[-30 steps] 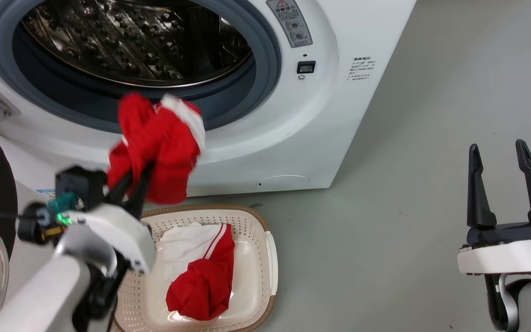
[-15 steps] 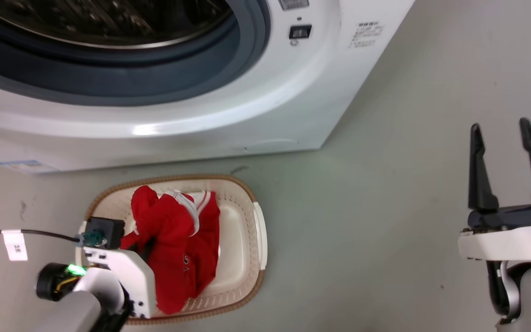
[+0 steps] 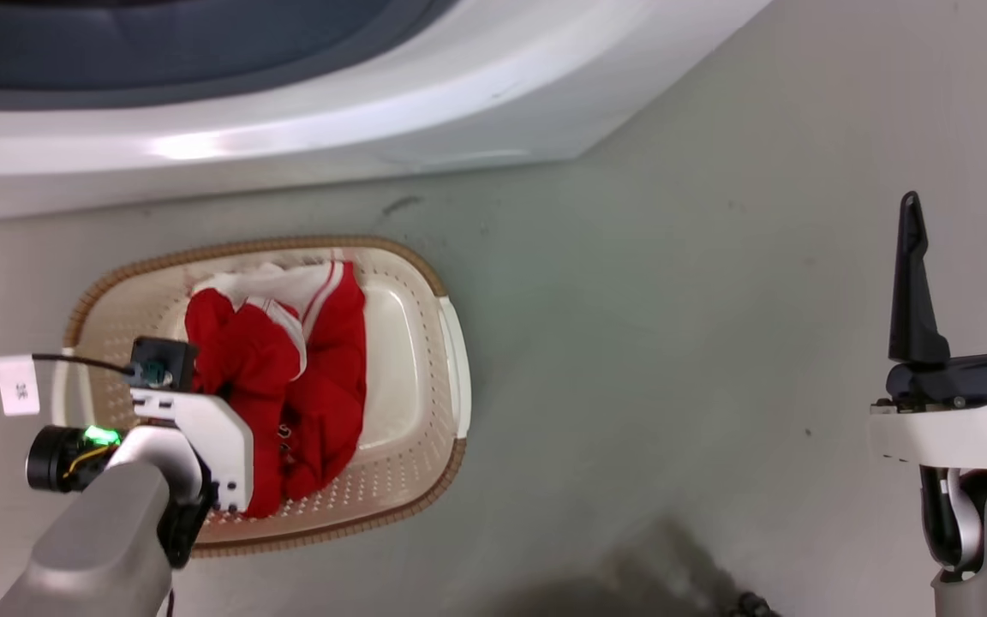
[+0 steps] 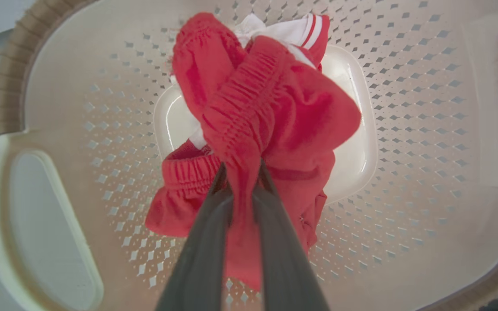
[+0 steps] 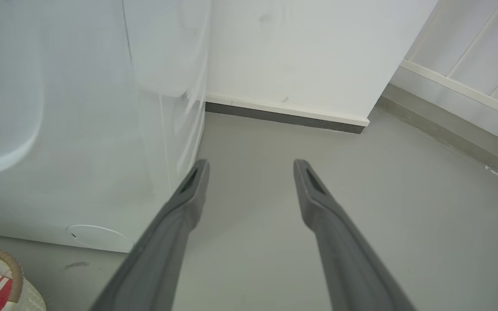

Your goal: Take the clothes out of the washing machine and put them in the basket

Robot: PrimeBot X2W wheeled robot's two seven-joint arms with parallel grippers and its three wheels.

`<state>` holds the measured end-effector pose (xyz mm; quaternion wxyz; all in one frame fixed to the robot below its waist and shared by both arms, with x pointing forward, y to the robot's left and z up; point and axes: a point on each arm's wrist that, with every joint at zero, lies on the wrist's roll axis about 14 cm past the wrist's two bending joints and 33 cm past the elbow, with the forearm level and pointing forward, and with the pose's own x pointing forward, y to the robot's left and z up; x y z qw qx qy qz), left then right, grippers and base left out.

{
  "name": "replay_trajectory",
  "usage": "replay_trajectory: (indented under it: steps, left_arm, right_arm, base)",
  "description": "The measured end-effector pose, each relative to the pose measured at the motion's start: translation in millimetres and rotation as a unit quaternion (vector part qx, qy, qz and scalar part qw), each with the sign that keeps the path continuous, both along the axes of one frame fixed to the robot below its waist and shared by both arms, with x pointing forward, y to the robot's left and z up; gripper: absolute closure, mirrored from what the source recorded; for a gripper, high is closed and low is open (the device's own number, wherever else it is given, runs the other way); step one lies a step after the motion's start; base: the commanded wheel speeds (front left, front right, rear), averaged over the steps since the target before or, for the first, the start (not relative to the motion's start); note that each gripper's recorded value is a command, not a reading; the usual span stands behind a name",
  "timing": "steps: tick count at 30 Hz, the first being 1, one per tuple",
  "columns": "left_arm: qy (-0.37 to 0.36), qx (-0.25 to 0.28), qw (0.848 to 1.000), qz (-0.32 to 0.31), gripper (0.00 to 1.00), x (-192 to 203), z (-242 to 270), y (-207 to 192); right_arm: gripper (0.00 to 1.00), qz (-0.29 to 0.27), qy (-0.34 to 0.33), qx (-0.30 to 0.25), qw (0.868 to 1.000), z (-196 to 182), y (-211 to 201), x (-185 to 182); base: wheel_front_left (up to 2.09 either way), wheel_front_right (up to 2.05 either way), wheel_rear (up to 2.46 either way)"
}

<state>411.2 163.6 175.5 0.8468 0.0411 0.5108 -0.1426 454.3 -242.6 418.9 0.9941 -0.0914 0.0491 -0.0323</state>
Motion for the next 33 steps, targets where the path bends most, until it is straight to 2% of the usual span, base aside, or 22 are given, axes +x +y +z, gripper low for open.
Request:
replay_trajectory:
  steps: [7,17,18,19,26,33]
  left_arm:
    - [0.041,0.016,0.999,0.016,1.00,-6.4,-43.4,4.6]
    - [0.028,0.020,0.999,0.027,1.00,6.2,-72.7,3.0]
    - [0.028,0.021,0.999,0.031,0.67,5.7,-73.2,4.4]
    - [0.025,0.023,0.999,0.033,0.00,6.3,-73.0,4.8]
    - [-0.010,0.017,0.999,0.036,0.00,18.3,-54.3,1.6]
    - [-0.059,-0.020,0.997,0.045,0.00,32.0,-13.7,-14.1]
  right_arm:
    - [0.00,-0.008,0.026,-0.007,1.000,-24.3,-7.4,3.7]
    - [0.00,-0.015,0.061,-0.017,0.998,-52.3,-14.2,0.7]
    - [0.00,-0.014,0.062,-0.016,0.998,-53.3,-13.6,0.8]
    - [0.00,-0.013,0.063,-0.015,0.998,-54.0,-13.0,0.8]
    - [0.00,-0.011,0.048,-0.007,0.999,-41.6,-9.6,2.0]
    - [0.00,-0.014,0.013,-0.003,1.000,-9.7,-10.9,0.4]
  base:
    - [0.00,0.00,0.00]
    - [0.00,0.00,0.00]
    - [0.00,0.00,0.00]
    - [0.00,0.00,0.00]
    - [0.00,0.00,0.00]
    - [0.00,0.00,0.00]
